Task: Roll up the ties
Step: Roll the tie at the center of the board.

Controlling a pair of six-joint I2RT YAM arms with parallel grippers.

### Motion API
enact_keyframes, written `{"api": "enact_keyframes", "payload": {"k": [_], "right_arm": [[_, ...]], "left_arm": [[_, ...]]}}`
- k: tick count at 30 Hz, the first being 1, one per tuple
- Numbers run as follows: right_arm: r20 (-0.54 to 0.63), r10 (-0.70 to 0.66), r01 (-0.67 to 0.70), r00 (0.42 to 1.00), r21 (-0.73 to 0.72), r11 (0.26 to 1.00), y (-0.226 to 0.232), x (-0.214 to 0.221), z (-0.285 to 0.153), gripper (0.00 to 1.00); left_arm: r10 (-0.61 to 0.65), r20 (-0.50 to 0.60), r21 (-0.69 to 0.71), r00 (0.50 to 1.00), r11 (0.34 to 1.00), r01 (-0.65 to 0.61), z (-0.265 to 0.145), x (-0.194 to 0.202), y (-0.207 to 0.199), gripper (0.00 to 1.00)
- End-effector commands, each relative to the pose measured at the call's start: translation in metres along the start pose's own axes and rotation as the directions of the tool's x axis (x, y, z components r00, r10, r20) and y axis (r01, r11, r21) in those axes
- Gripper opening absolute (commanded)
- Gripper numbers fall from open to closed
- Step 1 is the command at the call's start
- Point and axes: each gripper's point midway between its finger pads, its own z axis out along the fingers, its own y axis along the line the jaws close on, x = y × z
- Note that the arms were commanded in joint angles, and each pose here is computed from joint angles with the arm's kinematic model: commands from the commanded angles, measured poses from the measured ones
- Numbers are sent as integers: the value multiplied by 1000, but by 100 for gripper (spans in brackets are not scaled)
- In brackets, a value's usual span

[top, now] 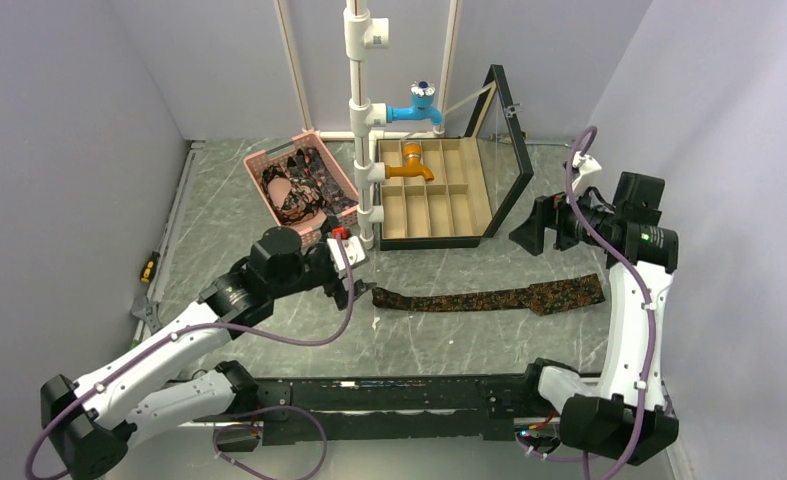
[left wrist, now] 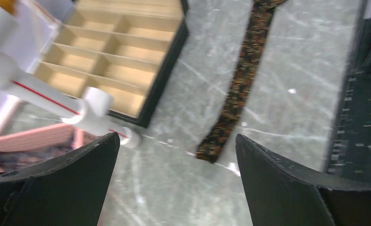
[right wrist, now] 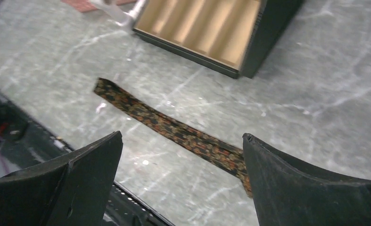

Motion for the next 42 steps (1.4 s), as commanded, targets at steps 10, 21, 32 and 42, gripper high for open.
{"api": "enact_keyframes", "payload": {"k": [10,21,32,42], "right_arm": [[-172,183,-204,968,-116,972,11,42,21,100],[-215,181,-199,960,-61,978,6,56,17,100],[-242,154,-157,958,3,988,-9,51,13,99],[-269,143,-144,952,19,989,-12,54,10,99]], "left_arm": [[-816,-53,391,576,513,764,50,1,-62,99],[-925,-190,386,329,238,891,84,22,-74,99],[-935,-316,300,159,61,952,104,71,-92,99],[-954,-297,73,-32,-56,996,119,156,-83,100]]}}
